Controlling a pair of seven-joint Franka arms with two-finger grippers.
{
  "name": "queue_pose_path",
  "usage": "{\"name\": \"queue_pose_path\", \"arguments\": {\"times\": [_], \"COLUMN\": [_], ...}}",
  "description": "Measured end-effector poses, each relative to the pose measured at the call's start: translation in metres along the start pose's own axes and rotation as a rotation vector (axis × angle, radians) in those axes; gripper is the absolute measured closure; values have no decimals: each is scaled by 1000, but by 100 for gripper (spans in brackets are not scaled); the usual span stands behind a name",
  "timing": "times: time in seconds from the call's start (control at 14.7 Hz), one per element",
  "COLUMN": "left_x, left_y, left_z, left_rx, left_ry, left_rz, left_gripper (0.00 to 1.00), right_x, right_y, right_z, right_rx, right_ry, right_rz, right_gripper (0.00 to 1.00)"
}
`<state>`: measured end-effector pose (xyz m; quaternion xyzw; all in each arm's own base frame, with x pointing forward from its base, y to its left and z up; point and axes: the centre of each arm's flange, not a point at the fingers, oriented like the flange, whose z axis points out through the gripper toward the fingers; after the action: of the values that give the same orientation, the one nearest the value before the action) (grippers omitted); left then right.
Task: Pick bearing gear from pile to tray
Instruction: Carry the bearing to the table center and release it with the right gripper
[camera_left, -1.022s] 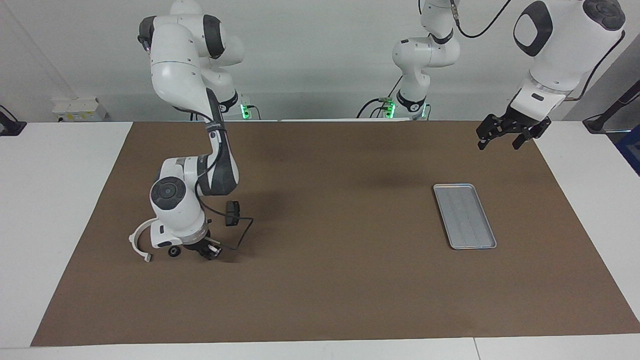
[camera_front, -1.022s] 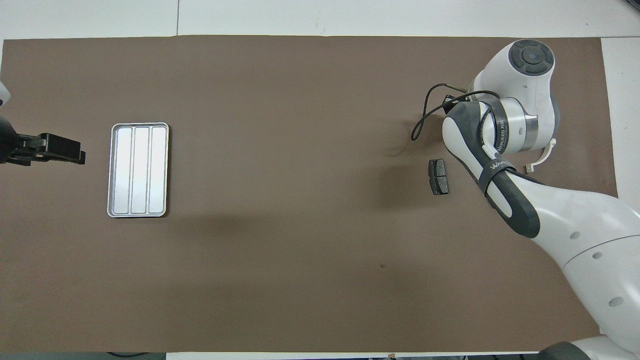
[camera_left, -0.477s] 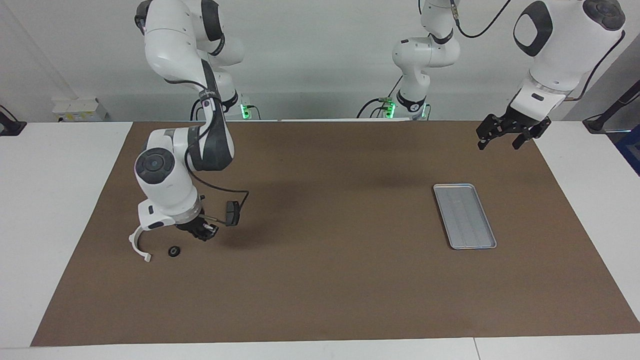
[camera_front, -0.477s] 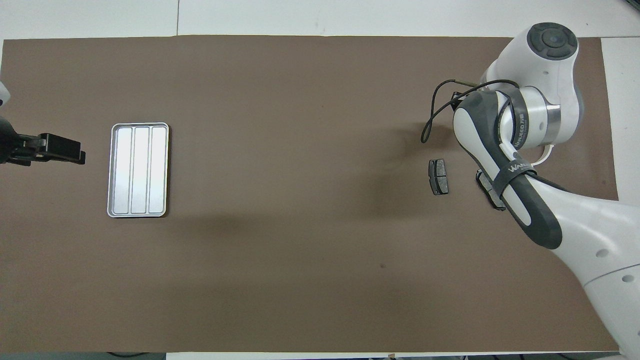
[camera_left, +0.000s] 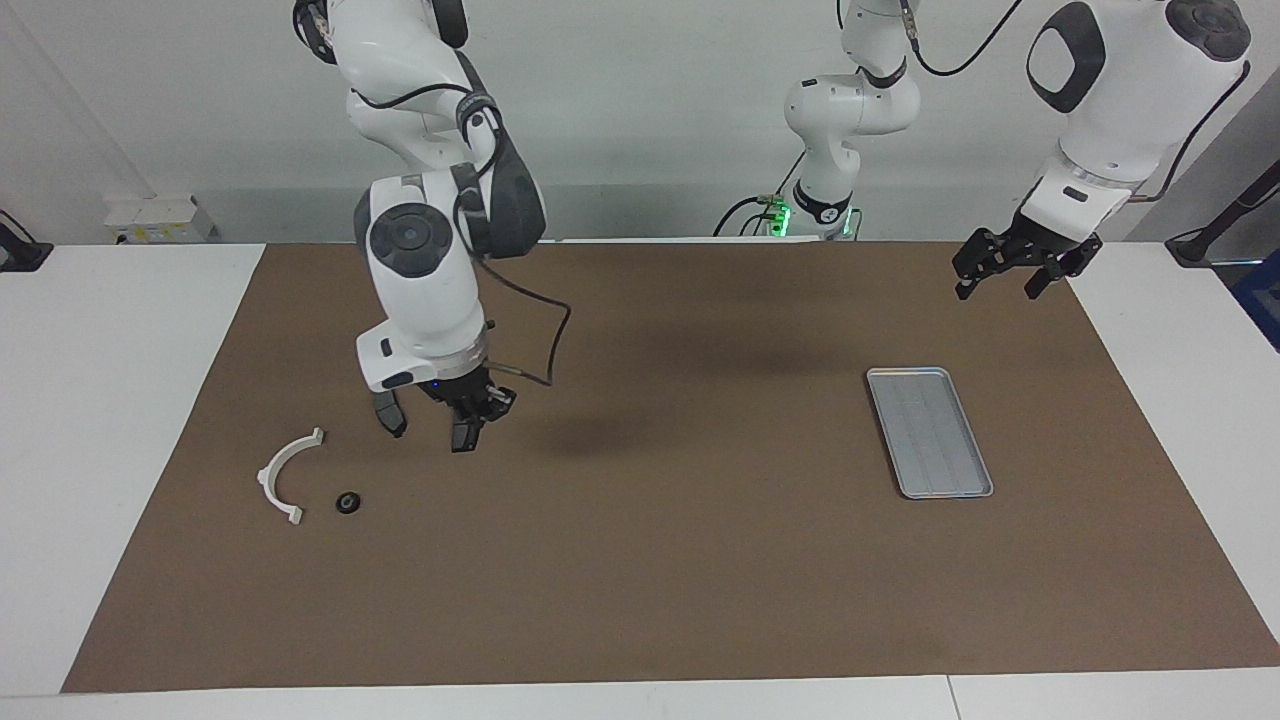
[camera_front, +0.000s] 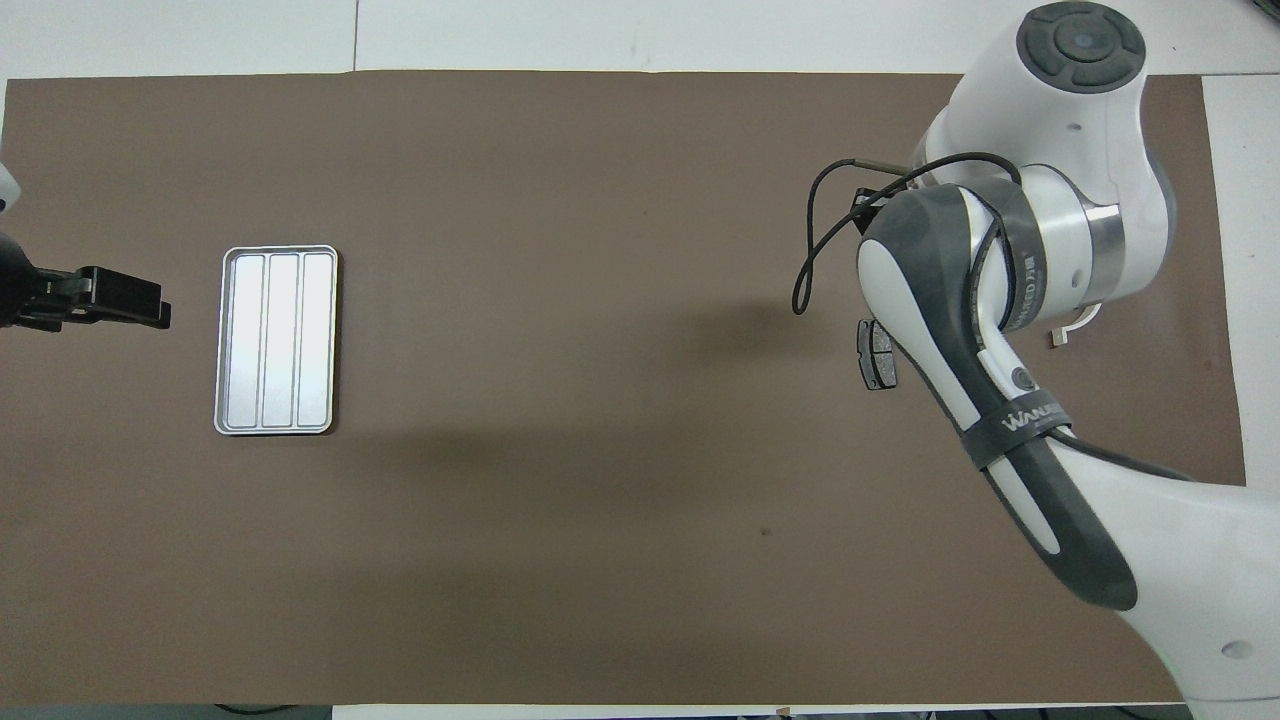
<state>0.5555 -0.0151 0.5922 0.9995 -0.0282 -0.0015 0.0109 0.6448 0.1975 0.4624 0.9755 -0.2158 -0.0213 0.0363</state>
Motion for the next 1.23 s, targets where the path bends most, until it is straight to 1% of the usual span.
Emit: {"name": "queue_pose_path", "arguments": {"times": [0.27, 0.61, 0.89, 1.23], "left_x": [0, 0, 4, 8], "left_y": [0, 1, -8, -31], "left_z": [0, 0, -3, -2], "left_rx": [0, 0, 1, 5], "left_ry": [-2, -1, 36, 83], "left_rz": [0, 1, -14, -54], "left_gripper": [0, 0, 0, 0], "right_x": [-49, -84, -98, -140], "right_y": [-51, -94, -119, -171], "right_z": [-5, 2, 24, 62], "right_rx": [38, 68, 69, 95], "right_ry": [-22, 2, 7, 30], "right_rz": [104, 142, 118, 23], "right_gripper": [77, 77, 77, 77]}}
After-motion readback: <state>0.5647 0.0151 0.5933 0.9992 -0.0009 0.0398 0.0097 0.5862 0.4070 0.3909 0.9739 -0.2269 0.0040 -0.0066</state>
